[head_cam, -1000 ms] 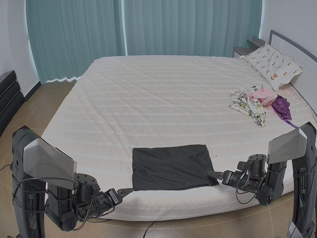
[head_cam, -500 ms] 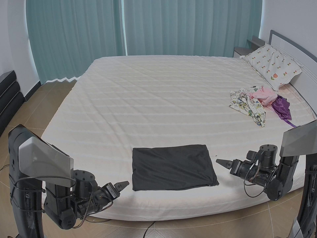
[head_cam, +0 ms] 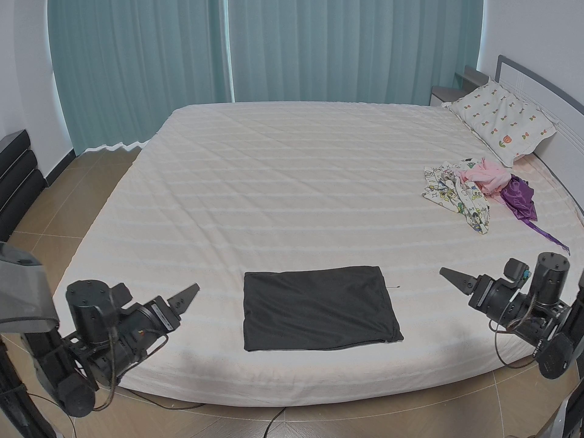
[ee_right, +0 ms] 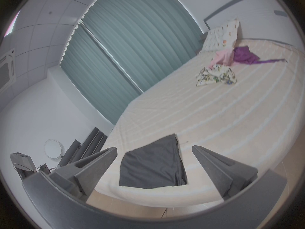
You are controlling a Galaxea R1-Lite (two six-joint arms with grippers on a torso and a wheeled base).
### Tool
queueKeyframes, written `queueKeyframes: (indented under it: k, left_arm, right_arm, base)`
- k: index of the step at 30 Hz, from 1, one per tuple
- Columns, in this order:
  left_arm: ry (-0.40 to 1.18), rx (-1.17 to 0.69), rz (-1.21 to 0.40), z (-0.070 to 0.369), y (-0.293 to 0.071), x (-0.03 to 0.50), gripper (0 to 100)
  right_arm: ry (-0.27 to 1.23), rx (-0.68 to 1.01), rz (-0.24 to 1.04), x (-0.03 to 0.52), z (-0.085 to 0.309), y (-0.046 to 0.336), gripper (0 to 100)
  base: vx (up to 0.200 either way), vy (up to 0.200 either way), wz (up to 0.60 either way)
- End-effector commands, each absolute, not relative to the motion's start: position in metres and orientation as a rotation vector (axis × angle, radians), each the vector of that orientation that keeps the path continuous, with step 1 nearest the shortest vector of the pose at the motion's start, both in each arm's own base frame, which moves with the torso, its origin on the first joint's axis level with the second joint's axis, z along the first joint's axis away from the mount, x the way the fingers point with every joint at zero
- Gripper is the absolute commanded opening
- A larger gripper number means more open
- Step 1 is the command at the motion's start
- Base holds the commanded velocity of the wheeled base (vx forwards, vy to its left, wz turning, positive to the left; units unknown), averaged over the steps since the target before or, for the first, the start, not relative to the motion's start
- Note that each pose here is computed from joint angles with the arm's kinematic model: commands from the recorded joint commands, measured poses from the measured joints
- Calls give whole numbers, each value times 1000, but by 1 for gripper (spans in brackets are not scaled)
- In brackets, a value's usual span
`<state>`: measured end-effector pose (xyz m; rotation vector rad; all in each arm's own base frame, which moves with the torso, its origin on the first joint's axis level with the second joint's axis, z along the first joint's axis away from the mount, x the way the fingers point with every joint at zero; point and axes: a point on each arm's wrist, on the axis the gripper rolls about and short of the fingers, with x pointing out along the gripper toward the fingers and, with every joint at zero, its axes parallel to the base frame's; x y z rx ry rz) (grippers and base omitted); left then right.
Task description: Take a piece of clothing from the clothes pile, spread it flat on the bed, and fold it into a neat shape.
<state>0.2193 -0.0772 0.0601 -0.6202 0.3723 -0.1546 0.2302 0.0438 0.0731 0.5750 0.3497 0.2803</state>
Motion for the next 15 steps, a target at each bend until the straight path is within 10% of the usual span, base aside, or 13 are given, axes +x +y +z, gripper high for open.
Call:
queueKeyframes:
  k: [1,15]
  left_arm:
    - [37,-560,-91,126,-42,170,100]
    - [-100,-419,63,154,-9,75,100]
  right_arm:
    - [101,549,299,165,129,31,100]
    - [1,285,264,44,139,9,100]
  base:
    - [0,0,0]
    - [0,0,0]
